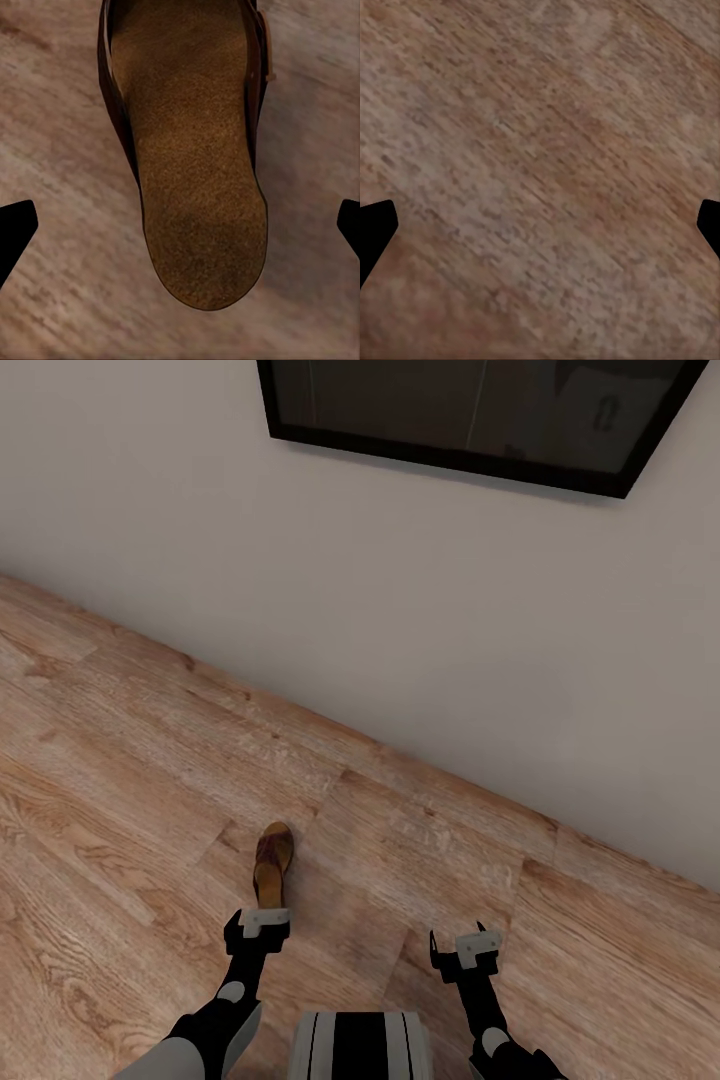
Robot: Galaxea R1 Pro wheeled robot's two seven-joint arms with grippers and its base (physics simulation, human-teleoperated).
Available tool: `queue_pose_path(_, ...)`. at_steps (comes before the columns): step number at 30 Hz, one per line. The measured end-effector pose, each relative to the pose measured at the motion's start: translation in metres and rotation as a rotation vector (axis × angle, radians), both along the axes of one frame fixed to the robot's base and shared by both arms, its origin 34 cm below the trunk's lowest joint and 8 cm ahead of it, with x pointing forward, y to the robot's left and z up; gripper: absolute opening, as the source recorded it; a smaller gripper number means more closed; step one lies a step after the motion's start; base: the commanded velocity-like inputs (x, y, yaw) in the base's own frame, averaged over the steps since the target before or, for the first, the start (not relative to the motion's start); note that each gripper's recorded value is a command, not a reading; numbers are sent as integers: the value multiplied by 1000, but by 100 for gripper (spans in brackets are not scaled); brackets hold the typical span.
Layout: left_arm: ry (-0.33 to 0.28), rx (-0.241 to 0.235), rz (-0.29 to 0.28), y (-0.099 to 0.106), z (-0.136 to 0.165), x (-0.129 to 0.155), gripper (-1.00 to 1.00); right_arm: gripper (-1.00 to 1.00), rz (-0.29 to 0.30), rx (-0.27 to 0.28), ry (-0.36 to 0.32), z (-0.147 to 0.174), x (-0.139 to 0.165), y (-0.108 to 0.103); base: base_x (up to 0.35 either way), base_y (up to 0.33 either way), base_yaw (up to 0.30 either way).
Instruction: Pick up the two gym shoes and the two sandals from the corridor floor and place them onto the hallstand (shoe rack) in the corridor, making sure they are on the rack and not on the floor. Arrange them so the two gym shoes are next to each other and the two sandals are next to each other.
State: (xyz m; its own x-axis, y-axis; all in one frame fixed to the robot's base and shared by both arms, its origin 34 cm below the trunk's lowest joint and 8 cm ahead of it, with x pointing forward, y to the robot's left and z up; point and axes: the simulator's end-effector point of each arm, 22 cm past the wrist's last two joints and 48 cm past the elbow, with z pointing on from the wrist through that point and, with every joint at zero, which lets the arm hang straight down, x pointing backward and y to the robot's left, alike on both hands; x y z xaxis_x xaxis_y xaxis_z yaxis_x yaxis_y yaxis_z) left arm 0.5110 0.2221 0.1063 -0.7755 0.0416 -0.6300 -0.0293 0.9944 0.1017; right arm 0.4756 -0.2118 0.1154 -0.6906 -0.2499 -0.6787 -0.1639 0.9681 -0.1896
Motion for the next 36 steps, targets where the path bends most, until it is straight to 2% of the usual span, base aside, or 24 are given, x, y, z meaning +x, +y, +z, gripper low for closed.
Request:
queue_pose_path(19,29,0,0,0,-13,-11,100,100,0,0,28,-12,-11,0,0,0,0)
queue_pose_path(36,28,0,0,0,-13,-11,100,100,0,0,28,-12,-11,0,22,0,0)
